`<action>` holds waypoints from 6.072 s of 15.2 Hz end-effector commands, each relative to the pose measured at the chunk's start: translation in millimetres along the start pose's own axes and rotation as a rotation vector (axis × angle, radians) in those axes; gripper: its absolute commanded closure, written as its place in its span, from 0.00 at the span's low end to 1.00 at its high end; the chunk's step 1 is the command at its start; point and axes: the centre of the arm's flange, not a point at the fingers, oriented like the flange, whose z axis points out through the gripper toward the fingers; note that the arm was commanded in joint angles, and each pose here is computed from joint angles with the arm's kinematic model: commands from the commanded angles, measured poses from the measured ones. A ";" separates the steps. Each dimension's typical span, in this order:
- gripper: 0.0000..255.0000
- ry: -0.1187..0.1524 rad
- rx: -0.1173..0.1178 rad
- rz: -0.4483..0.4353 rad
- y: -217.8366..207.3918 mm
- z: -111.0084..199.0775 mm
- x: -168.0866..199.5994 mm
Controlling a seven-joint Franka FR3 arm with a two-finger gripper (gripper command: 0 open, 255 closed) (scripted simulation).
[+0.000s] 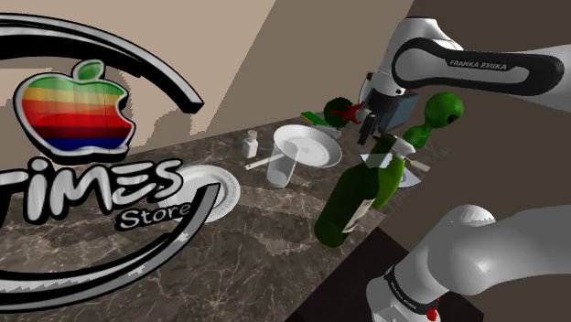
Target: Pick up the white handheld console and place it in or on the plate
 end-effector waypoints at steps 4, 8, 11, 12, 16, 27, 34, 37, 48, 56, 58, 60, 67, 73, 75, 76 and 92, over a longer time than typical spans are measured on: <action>0.00 -0.002 -0.010 -0.146 51.7 20.4 33.6; 0.00 -0.003 -0.017 -0.259 89.0 38.5 65.0; 0.00 -0.005 -0.022 -0.344 114.7 52.0 91.2; 0.00 -0.005 -0.023 -0.372 122.7 56.5 100.4; 0.00 -0.007 -0.030 -0.485 152.3 74.2 139.3; 0.00 -0.009 -0.040 -0.658 189.7 122.3 204.7; 0.00 -0.009 -0.040 -0.658 190.5 141.2 204.8; 0.00 -0.009 -0.040 -0.658 190.5 141.2 204.8; 1.00 -0.009 -0.040 -0.658 190.5 141.2 204.8; 1.00 -0.009 -0.040 -0.658 192.8 99.1 201.8; 1.00 -0.009 -0.040 -0.658 193.4 88.6 201.0; 1.00 -0.009 -0.040 -0.658 194.0 78.1 200.3; 1.00 -0.009 -0.040 -0.658 195.8 44.9 197.9; 1.00 -0.009 -0.040 -0.658 191.6 48.1 118.9; 1.00 -0.009 -0.040 -0.658 190.2 49.1 92.6; 1.00 -0.009 -0.040 -0.658 189.5 49.7 79.4; 1.00 -0.009 -0.040 -0.658 178.3 58.1 -127.8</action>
